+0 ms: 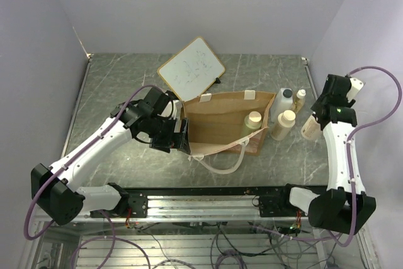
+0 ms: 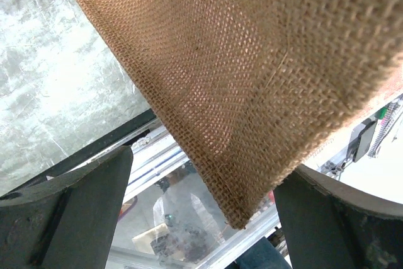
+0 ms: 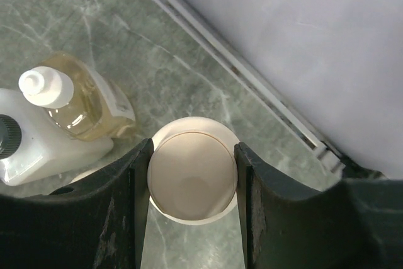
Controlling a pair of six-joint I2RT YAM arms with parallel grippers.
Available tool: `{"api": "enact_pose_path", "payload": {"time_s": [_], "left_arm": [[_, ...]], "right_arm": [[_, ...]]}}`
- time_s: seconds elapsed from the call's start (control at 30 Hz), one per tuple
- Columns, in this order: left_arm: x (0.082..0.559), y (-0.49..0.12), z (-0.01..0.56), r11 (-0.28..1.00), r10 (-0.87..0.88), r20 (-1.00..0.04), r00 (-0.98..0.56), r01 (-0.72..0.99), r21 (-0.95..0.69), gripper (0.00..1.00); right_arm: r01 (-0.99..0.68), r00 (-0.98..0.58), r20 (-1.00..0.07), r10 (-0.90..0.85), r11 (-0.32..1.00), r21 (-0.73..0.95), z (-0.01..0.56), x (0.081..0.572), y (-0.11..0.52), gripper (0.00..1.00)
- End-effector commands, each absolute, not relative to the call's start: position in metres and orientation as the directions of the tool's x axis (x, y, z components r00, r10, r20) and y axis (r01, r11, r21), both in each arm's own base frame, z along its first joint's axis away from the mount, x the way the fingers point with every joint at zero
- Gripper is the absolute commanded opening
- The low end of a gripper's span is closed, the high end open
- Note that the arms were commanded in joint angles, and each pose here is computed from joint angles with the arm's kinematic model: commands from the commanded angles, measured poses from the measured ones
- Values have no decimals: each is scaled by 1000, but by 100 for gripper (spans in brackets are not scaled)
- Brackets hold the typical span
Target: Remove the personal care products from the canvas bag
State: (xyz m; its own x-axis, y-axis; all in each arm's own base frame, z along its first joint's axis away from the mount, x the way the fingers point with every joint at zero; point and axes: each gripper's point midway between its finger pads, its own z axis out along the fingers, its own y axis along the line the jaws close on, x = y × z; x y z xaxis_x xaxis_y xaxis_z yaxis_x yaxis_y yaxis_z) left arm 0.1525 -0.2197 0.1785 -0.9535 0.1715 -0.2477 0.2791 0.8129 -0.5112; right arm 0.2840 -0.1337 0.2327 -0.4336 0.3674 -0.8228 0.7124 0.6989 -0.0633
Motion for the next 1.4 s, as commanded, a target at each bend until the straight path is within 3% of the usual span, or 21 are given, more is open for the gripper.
{"api": "enact_pose_path", "payload": {"time_s": [0.0, 0.2, 0.7, 0.77, 0.9, 1.07, 1.23, 1.37], "left_arm": [[150, -217, 190, 808, 195, -266, -944, 309, -501, 99], [154, -219, 194, 807, 196, -279, -940, 316, -499, 99], [158, -220, 190, 809, 211, -275, -938, 325, -489, 99], [158, -220, 190, 811, 210, -274, -938, 324, -488, 99], [159, -221, 191, 809, 211, -277, -937, 327, -489, 99], [160, -223, 193, 805, 205, -282, -937, 325, -496, 99], [159, -223, 195, 801, 203, -289, -936, 328, -501, 99], [157, -225, 194, 793, 194, -283, -939, 320, -519, 99]], "right_arm": [[612, -241, -911, 335, 781, 126, 263, 331, -133, 0], [559, -316, -884, 344, 821, 120, 217, 339, -123, 0], [488, -406, -839, 362, 862, 135, 166, 333, -104, 3], [490, -416, -831, 370, 861, 138, 162, 331, -103, 8], [477, -429, -820, 380, 866, 152, 169, 328, -97, 41], [545, -435, -814, 385, 832, 102, 190, 309, -108, 64], [568, -443, -802, 401, 818, 95, 210, 284, -104, 72], [411, -424, -796, 433, 875, 256, 244, 289, -64, 72]]}}
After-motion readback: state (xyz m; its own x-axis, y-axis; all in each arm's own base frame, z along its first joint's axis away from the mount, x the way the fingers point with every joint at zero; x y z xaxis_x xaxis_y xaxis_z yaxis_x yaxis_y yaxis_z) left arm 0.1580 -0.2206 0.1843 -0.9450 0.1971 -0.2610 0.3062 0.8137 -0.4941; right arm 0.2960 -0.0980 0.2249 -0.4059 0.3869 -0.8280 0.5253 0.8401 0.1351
